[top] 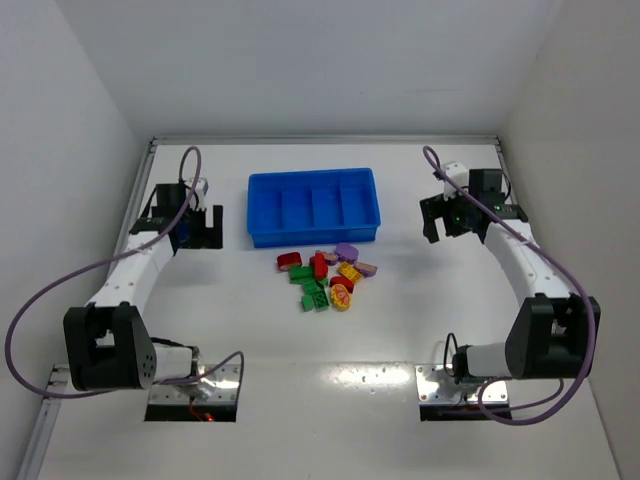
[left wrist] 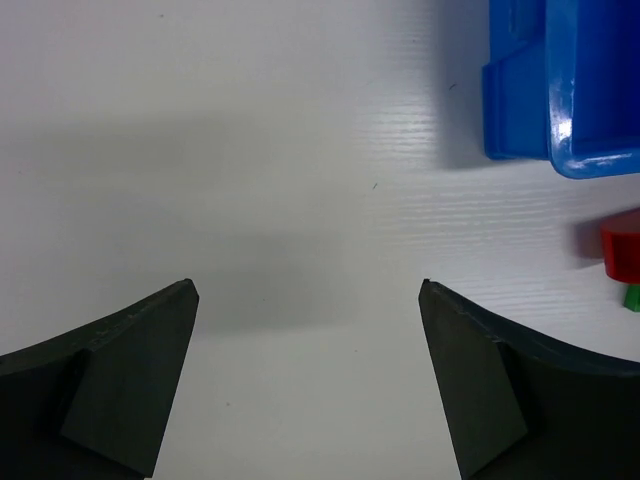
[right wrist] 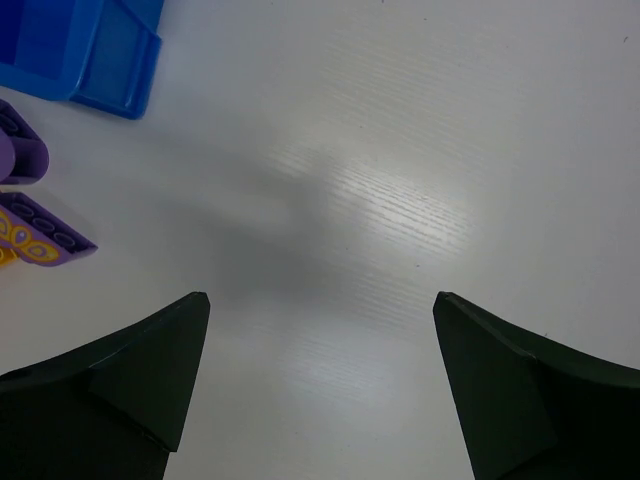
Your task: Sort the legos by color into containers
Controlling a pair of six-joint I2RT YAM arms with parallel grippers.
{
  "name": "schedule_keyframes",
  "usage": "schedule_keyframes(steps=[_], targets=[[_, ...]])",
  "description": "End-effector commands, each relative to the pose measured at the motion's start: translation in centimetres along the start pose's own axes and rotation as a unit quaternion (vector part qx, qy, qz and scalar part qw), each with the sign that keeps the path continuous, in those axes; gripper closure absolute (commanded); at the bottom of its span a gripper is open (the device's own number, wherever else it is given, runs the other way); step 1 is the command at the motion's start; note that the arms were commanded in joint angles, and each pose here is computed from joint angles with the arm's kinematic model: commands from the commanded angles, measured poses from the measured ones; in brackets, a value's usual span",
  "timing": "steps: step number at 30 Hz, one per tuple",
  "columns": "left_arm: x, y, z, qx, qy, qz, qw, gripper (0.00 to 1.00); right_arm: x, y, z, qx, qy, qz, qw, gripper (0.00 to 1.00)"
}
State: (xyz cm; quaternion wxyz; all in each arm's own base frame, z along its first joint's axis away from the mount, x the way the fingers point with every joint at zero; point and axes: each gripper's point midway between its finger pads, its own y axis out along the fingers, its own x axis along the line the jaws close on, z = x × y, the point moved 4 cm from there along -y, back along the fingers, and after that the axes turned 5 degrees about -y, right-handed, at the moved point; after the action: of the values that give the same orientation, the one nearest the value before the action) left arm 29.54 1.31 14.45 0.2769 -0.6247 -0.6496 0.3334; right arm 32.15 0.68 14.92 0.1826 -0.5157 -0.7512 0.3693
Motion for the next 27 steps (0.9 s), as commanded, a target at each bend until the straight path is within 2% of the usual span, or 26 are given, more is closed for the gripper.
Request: schedule_keyframes(steps=[1, 4, 7, 11, 14, 16, 18, 19, 22, 27], targets=[[-0.1, -1.0, -1.0, -0.037, -0.010, 0.008, 0.999, 0.00, 0.1, -0.7, -0.7, -0.022, 0.005, -0.003, 1.000, 0.06], [0.1, -1.7, -1.4, -0.051, 0.002, 0.003, 0.999, 0.00, 0.2, -0.9, -0.7, -0.022, 0.005, -0.003, 1.000, 0.06], [-0.7, -2.9, -1.6, -0.065, 0.028, 0.038, 0.997, 0.00, 0.3, -1.0, -0.5, -0.022, 0.005, -0.003, 1.000, 0.06], [-1.7, -5.0, -1.4, -0.083, 0.081, 0.075, 0.990, 0.02, 0.3, -1.1, -0.3, -0.020, 0.005, 0.002, 1.000, 0.03], [-3.3, -6.4, -0.7, -0.082, 0.157, 0.104, 0.979, 0.00, 0.2, -1.3, -0.1, -0.019, 0.005, 0.006, 1.000, 0.01], [-4.8, -7.4, -0.1, -0.088, 0.230, 0.136, 0.960, 0.00, 0.4, -1.2, 0.3, -0.015, 0.006, 0.004, 1.000, 0.01], [-6.0, -7.9, 1.1, -0.074, 0.273, 0.174, 0.943, 0.00, 0.5, -1.2, 0.2, -0.016, 0.006, 0.000, 1.000, 0.01], [-6.8, -8.2, 1.1, -0.085, 0.312, 0.188, 0.927, 0.00, 0.6, -1.1, 0.2, -0.019, 0.006, -0.005, 1.000, 0.01], [-8.6, -8.4, 2.4, -0.084, 0.369, 0.237, 0.895, 0.00, 0.9, -0.6, 0.4, -0.013, 0.008, -0.019, 1.000, 0.01], [-11.0, -8.1, 2.5, -0.107, 0.394, 0.248, 0.878, 0.02, 0.8, -0.3, 0.0, -0.014, 0.009, -0.023, 1.000, 0.01]])
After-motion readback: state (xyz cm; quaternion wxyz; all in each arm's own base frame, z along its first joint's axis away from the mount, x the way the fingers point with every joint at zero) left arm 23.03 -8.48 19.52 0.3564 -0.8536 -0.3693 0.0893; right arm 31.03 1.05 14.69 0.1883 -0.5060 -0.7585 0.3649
